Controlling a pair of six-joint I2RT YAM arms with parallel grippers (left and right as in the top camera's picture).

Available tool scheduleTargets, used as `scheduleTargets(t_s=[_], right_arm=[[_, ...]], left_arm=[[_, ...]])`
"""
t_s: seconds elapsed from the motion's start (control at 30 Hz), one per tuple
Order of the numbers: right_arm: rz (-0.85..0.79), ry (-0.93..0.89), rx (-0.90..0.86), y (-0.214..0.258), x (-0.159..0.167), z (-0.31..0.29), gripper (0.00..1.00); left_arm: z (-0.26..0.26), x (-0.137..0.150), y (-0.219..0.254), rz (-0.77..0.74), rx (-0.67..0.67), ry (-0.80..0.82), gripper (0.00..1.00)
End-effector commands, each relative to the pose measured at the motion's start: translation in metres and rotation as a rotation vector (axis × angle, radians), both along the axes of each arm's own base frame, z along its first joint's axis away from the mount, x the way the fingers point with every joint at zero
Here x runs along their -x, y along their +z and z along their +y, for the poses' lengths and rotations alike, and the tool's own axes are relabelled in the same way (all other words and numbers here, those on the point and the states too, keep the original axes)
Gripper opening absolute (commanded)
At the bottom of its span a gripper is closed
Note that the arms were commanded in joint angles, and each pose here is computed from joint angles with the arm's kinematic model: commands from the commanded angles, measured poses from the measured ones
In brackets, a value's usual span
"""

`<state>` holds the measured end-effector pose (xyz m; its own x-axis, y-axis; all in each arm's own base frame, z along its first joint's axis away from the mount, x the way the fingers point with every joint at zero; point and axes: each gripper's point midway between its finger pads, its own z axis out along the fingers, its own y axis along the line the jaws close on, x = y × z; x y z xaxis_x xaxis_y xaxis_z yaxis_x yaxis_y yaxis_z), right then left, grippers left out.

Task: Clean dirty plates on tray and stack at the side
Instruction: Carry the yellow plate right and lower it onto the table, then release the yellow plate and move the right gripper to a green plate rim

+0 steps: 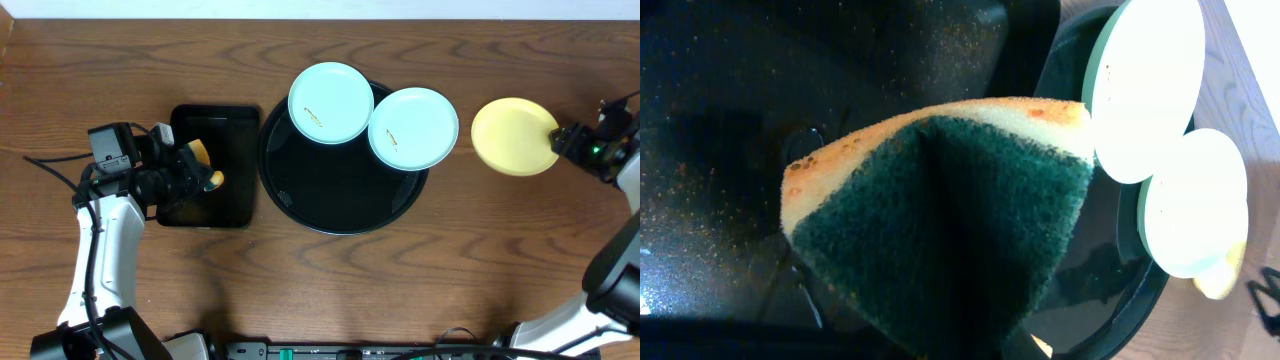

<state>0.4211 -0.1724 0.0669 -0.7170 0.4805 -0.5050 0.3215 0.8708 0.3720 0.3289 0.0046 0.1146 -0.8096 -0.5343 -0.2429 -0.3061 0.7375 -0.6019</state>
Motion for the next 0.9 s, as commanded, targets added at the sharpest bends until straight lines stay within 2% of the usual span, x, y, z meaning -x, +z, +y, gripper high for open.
scheduleTargets(t_s=[0.0,0.2,0.4,0.53,0.7,0.8,0.87], right_arm=[[-0.156,0.125,0.013,0.076,-0.017,0.019,0.55],[-0.031,0.346,0.085,0.129,-0.022,0.068,0.71],[0.005,0.519,0.139,0.154,-0.034,0.127,0.74],[0.037,0.614,0.185,0.136,-0.042,0.161,0.76],[0.107,0.701,0.215,0.105,-0.047,0.194,0.74],[0.13,0.721,0.222,0.088,-0.049,0.203,0.79],[0.138,0.733,0.231,0.076,-0.052,0.204,0.74]], left_arm=[[0.0,0.0,-0.001,-0.007,-0.005,-0.016,0.08],[0.0,0.001,-0.002,0.0,-0.003,-0.016,0.08],[0.0,0.001,-0.002,0.001,-0.002,-0.016,0.09],[0.0,0.001,-0.002,0.001,-0.002,-0.016,0.09],[0.0,0.002,-0.002,0.001,-0.003,-0.016,0.09],[0.0,0.002,-0.002,0.002,-0.002,-0.016,0.09],[-0.001,0.002,-0.002,0.005,-0.001,-0.017,0.09]])
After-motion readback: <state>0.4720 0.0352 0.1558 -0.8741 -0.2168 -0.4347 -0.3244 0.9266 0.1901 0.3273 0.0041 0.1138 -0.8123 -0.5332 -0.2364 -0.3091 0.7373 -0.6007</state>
